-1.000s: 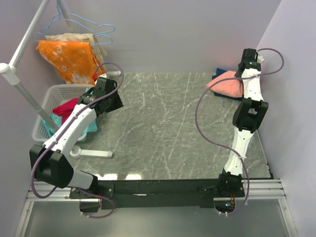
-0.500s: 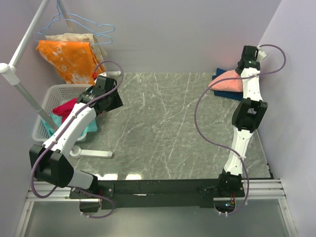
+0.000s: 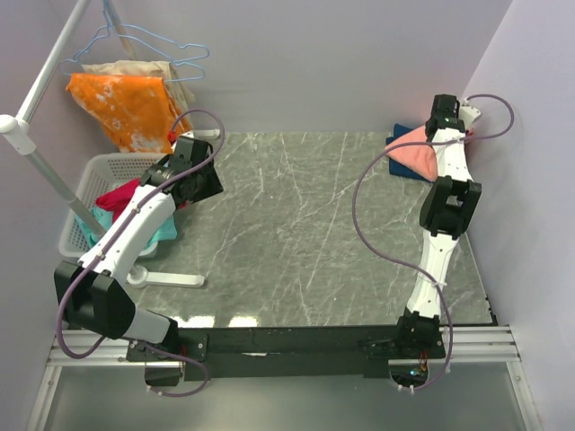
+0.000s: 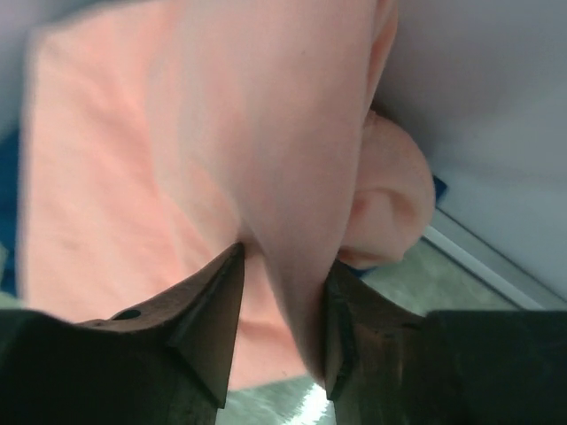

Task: Fold and stack the t-shirts
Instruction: Neatly place the folded tshirt to the corner

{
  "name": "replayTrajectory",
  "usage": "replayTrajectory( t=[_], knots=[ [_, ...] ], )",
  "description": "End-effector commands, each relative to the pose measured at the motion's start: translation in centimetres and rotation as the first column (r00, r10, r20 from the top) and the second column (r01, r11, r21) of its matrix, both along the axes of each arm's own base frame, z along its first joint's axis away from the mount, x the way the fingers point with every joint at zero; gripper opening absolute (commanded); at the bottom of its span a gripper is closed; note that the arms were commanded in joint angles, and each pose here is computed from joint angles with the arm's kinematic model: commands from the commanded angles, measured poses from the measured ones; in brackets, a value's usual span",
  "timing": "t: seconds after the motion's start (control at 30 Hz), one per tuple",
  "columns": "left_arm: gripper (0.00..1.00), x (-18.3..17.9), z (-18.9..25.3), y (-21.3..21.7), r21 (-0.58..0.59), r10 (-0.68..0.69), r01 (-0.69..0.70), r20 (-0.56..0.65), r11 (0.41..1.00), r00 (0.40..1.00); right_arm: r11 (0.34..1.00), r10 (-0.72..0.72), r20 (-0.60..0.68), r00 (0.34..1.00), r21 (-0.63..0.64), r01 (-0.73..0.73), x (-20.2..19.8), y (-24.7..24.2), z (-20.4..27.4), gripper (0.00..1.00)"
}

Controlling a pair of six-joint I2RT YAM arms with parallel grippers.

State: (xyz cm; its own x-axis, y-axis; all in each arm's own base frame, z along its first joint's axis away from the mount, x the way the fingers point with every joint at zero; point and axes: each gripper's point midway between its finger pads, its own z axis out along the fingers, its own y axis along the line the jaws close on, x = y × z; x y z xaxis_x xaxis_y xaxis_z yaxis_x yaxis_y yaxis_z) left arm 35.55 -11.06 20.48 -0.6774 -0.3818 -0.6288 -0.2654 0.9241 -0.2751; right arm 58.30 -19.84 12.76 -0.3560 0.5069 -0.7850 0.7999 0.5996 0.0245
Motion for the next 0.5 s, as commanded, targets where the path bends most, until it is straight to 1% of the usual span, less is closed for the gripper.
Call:
replayTrajectory(
  t=[0.0,0.03,0.07,0.1,0.2,0.23,0.37,0.4,0.47],
  knots=[
    [0.49,-0.1,2.4,0.6,0.014,0.012,-0.012,0.059,1.0,0.998,0.995,-0.1,-0.094,0.991,0.006,0.101,-2.9,0.0,-1.6,0.47],
    [0.49,-0.2,2.5,0.7,0.014,0.014,-0.015,0.063,1.0,0.998,0.994,-0.104,-0.112,0.988,0.018,0.107,-3.3,0.2,-2.1,0.49],
    [0.5,-0.3,2.3,0.7,0.016,0.015,-0.016,0.062,1.0,0.998,0.992,-0.117,-0.123,0.986,0.031,0.122,-3.7,0.4,-2.5,0.53],
    [0.5,-0.5,2.5,0.9,0.015,0.015,-0.016,0.068,1.0,0.998,0.991,-0.121,-0.16,0.98,0.04,0.129,-4.6,0.7,-3.1,0.55],
    [0.5,-0.8,2.5,0.9,0.008,0.011,-0.012,0.075,1.0,0.997,0.985,-0.153,-0.187,0.971,0.052,0.165,-6.2,1.1,-3.7,0.6],
    [0.5,-0.9,2.6,0.8,0.004,0.008,-0.008,0.08,1.0,0.997,0.985,-0.156,-0.185,0.97,0.046,0.168,-6.5,1.2,-3.4,0.66],
    [0.5,-1.4,2.7,0.8,-0.004,0.002,-0.002,0.096,1.0,0.995,0.986,-0.169,-0.155,0.973,-0.026,0.167,-7.4,1.6,-0.3,0.68],
    [0.5,-1.4,2.7,0.8,-0.005,-0.003,0.004,0.096,1.0,0.995,0.985,-0.172,-0.126,0.977,-0.04,0.168,-7.6,1.7,1.1,0.68],
    [0.51,-1.6,2.7,0.7,-0.011,-0.01,0.011,0.103,1.0,0.995,0.987,-0.151,-0.111,0.982,-0.07,0.143,-7.7,2.6,2.4,0.69]
  ],
)
